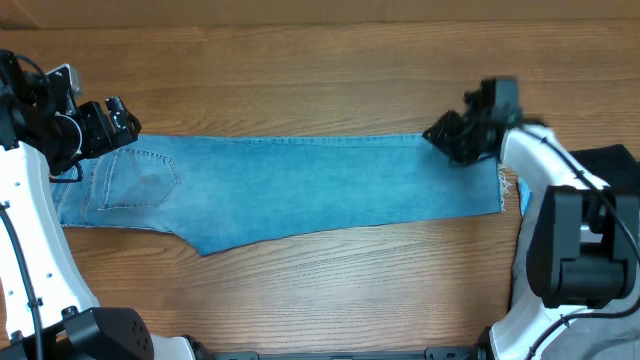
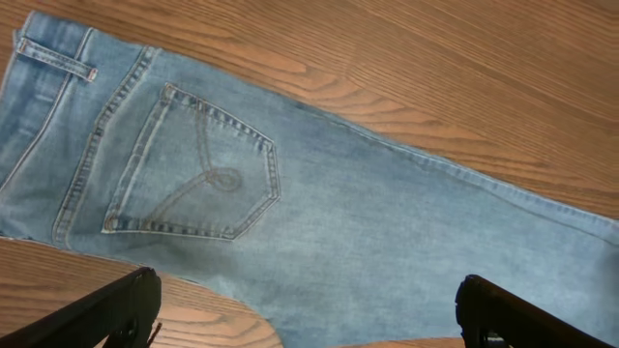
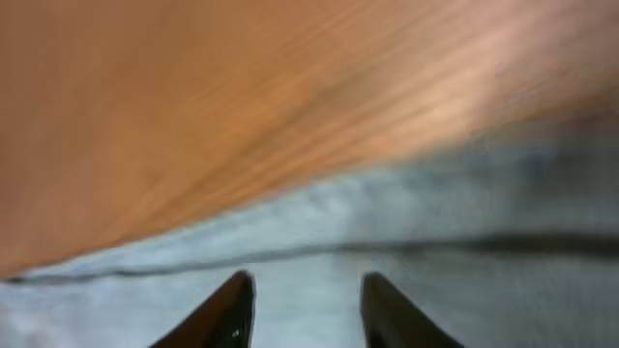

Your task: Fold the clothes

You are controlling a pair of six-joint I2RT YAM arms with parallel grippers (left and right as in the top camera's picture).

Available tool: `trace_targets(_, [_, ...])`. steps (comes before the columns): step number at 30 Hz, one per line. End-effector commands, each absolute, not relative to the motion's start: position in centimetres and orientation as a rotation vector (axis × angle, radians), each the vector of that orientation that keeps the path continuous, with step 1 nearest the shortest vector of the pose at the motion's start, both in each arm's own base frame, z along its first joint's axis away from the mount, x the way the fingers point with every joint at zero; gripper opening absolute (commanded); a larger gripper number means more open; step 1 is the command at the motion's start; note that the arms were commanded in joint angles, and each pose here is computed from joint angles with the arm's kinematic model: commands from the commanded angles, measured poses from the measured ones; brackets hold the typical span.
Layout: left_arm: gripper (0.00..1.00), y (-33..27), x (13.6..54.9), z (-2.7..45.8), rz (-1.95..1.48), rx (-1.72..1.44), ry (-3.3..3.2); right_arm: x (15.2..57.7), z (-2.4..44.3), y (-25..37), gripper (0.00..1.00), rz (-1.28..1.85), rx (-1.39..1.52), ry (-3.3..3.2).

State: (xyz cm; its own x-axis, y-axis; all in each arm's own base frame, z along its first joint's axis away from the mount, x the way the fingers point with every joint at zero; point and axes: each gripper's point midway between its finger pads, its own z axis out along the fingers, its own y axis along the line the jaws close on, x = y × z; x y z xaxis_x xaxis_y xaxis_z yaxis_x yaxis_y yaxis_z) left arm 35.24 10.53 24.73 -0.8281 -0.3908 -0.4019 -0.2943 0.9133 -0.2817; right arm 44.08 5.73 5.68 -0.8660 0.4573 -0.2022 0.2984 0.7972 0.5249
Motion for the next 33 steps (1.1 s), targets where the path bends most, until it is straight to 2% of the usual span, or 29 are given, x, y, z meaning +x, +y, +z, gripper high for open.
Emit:
trace_targets(1, [1.0,10.7,35.3,25.5,-0.238,-0.434,2.596,46.3,17.6,6.1,0.46,0.693,0.289,2.518])
trace_targets(6, [1.0,15.0,37.5,22.3,-0.037,-0.547,2.62,43.4,27.3,6.5,0.55,0.685,0.236,2.459])
trace_targets(10, [1.0,17.2,40.1,17.9,-0.035,-0.586,2.651,40.6,29.8,7.4,0.56,0.72,0.208,2.458])
trace_targets(17, [0.98,24.0,43.6,11.0,0.053,-0.71,2.595,35.7,28.0,10.2,0.57,0.742,0.075,2.644])
trace_targets(25, [0.96,28.2,46.3,9.1,0.153,-0.696,2.479,35.1,27.7,11.0,0.57,0.752,0.069,2.671])
trace_targets(30, [0.87,28.3,46.6,5.8,0.141,-0.692,2.524,34.9,27.7,11.0,0.57,0.754,0.077,2.679])
trace_targets(33, [0.86,28.3,46.2,3.7,0.129,-0.705,2.562,34.9,27.6,11.0,0.57,0.758,0.099,2.683])
